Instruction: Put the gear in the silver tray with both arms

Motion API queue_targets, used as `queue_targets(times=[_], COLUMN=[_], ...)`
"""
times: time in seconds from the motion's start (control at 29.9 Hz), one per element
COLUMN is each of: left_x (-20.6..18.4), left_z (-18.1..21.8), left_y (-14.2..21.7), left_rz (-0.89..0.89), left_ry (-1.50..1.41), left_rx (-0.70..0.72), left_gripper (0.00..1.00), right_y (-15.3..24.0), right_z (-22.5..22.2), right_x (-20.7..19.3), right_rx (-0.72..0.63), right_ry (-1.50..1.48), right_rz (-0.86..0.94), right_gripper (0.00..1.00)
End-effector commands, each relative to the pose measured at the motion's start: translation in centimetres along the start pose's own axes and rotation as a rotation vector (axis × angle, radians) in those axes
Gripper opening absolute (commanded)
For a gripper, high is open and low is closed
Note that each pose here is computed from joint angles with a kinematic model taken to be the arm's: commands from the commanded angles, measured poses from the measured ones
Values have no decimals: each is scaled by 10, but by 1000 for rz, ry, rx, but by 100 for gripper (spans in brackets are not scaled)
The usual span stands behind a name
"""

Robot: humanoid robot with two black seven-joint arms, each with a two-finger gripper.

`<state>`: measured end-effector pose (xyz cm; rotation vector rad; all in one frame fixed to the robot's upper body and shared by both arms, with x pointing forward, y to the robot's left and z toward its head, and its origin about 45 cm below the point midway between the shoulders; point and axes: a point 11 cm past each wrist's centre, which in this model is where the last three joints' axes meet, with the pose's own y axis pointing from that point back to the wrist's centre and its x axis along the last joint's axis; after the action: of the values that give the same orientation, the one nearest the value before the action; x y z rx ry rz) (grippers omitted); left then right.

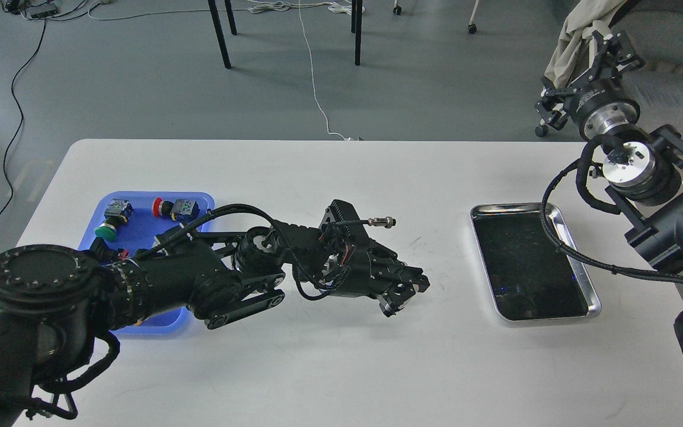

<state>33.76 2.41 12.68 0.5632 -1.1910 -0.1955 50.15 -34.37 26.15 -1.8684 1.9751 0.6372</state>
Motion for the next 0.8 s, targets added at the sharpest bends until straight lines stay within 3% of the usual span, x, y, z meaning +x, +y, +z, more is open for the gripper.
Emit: queue_targets(times=[0.0,0.07,0.57,0.77], left_x=[-2,-1,0,15], left_z=[1,0,0,-7], left_y=[0,0,0,3], left_rz=[1,8,17,84], left_ry=[12,24,41,138], left_rx=[-2,0,2,20], left_gripper=[26,31,33,40], right_y=[0,-1,-1,-3], right_z=[0,-3,1,-1], right_x=[0,-3,-1,1], right_rx=[1,6,-8,-10], right_ry=[0,2,28,60], right_rz=[1,-4,-1,23], right_gripper=[99,99,99,99])
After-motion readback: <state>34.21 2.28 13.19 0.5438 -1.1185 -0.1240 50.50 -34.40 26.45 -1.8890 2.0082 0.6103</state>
